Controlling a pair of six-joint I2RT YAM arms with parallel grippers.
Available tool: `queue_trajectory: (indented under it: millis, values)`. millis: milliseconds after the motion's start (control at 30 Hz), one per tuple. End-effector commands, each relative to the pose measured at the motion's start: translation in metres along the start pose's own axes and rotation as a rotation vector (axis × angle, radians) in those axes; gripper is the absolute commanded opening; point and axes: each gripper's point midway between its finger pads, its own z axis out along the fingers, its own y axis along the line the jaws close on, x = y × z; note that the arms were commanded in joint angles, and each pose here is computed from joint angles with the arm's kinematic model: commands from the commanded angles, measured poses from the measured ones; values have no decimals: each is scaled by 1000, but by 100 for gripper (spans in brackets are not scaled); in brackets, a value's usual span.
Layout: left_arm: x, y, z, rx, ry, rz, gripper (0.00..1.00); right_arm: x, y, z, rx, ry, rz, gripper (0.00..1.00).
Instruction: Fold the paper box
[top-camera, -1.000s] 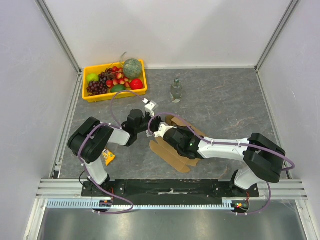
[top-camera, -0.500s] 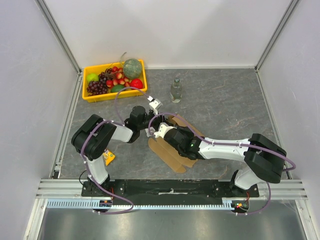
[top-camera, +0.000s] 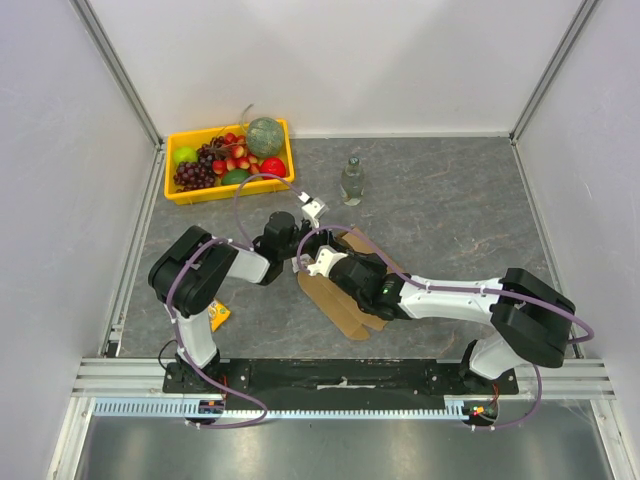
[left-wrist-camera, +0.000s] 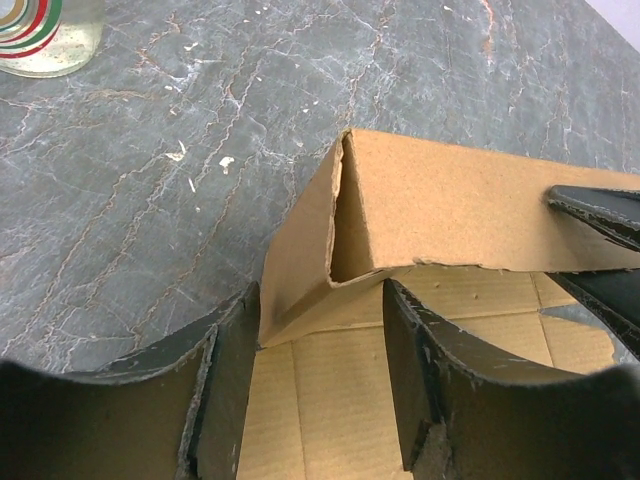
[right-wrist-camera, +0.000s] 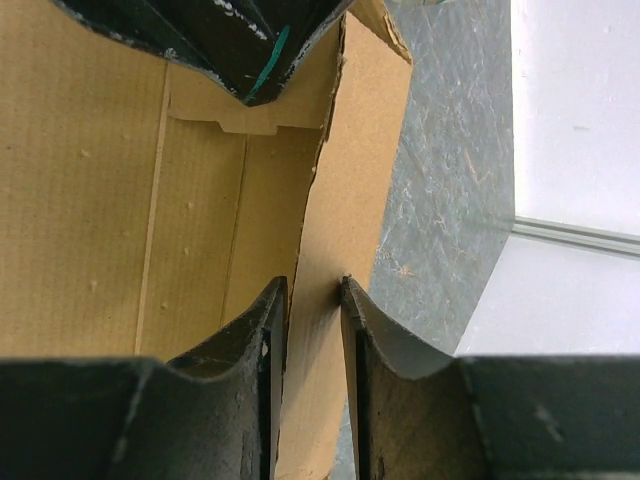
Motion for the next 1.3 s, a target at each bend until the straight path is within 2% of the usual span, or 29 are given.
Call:
queue_trajectory:
  millis: [0,367,800,1133,1267]
  values:
    - [-25,6,10,-34,-84,90,57,-8,20,1,-93,-54,45,34]
    - [-26,5,16,-52,-92,86,33,-10,30,3,-162,-81,75,34]
    - [-30,4,22,-86,-108,71,20,-10,39,5,-258,-98,121,34]
    - [-31,8,20,-231,-122,88,10,-16,54,5,-387,-119,160,34]
    - [-28,9,22,-295,-114,107,3,-17,58,6,-417,-115,173,34]
